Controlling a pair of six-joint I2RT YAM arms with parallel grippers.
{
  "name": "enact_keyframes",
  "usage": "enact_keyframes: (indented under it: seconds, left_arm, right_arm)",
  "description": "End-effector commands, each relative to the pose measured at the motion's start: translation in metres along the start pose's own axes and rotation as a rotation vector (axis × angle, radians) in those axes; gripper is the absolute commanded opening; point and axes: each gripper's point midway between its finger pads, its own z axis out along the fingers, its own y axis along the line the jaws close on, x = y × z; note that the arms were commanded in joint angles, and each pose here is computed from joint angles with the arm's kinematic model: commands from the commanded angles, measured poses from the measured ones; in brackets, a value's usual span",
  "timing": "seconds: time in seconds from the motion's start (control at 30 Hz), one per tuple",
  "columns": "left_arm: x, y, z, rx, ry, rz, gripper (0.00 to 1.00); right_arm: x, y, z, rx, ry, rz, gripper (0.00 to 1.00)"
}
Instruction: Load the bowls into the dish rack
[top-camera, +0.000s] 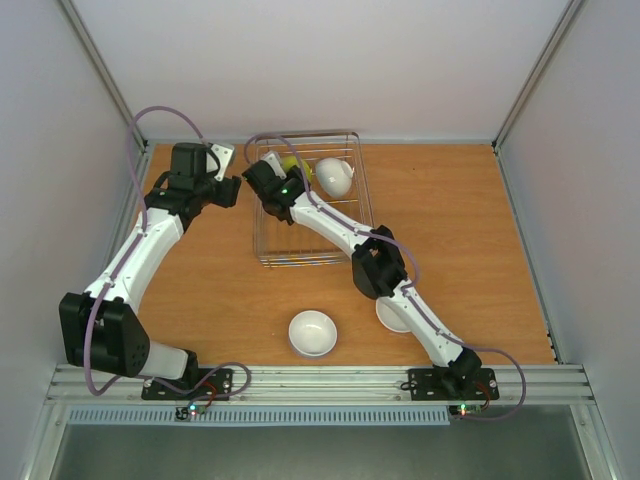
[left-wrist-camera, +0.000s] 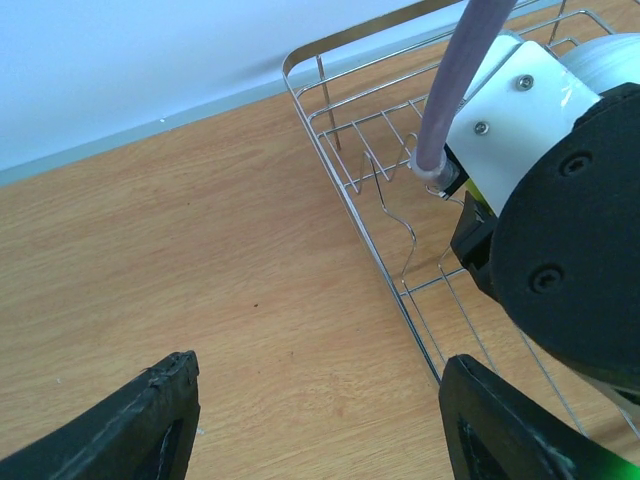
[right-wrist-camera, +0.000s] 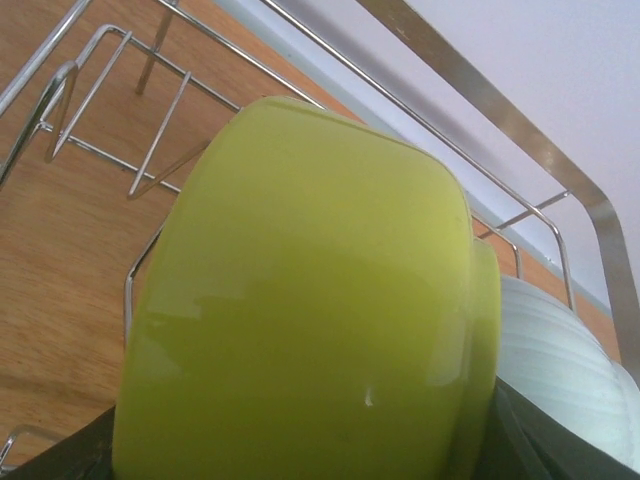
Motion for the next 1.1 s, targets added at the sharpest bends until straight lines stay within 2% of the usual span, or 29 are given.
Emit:
enact_keyframes:
  seconds: [0.0,0.1,0.3,0.37,0.53,0.77,1.07]
  left_arm:
    - [-0.005,0.000,0.004,0.002,-0.029,-0.001,0.67]
    - [-0.005,0.000,0.003,0.001,-0.029,0.000,0.67]
    - [-0.005,0.000,0.004,0.007,-0.030,-0.001,0.67]
    - [-0.005,-0.001,0.004,0.009,-0.029,-0.002,0.67]
    - [-0.005,-0.001,0.005,0.008,-0.027,-0.004,0.67]
    - [-0.005,0.000,0.005,0.005,-0.026,-0.005,0.67]
    - [-0.003,-0.003,0.006,0.021,-0.019,-0.009,0.67]
  right_arm:
    - [-0.001,0.020,0.003,-0.101,-0.007,-0.016,0.12]
    - [0.003,0.029,0.001,-0.158,0.008,-0.024,0.31]
    - [0.011,0.036,0.000,-0.202,0.024,-0.058,0.86]
    - [0.013,0.037,-0.001,-0.207,0.027,-0.072,0.98]
    - [0.016,0.033,-0.010,-0.225,0.033,-0.084,0.99]
    - [0.001,0.008,-0.057,-0.297,-0.048,-0.007,0.99]
    - [0.015,-0.046,-0.115,-0.343,-0.092,0.127,0.99]
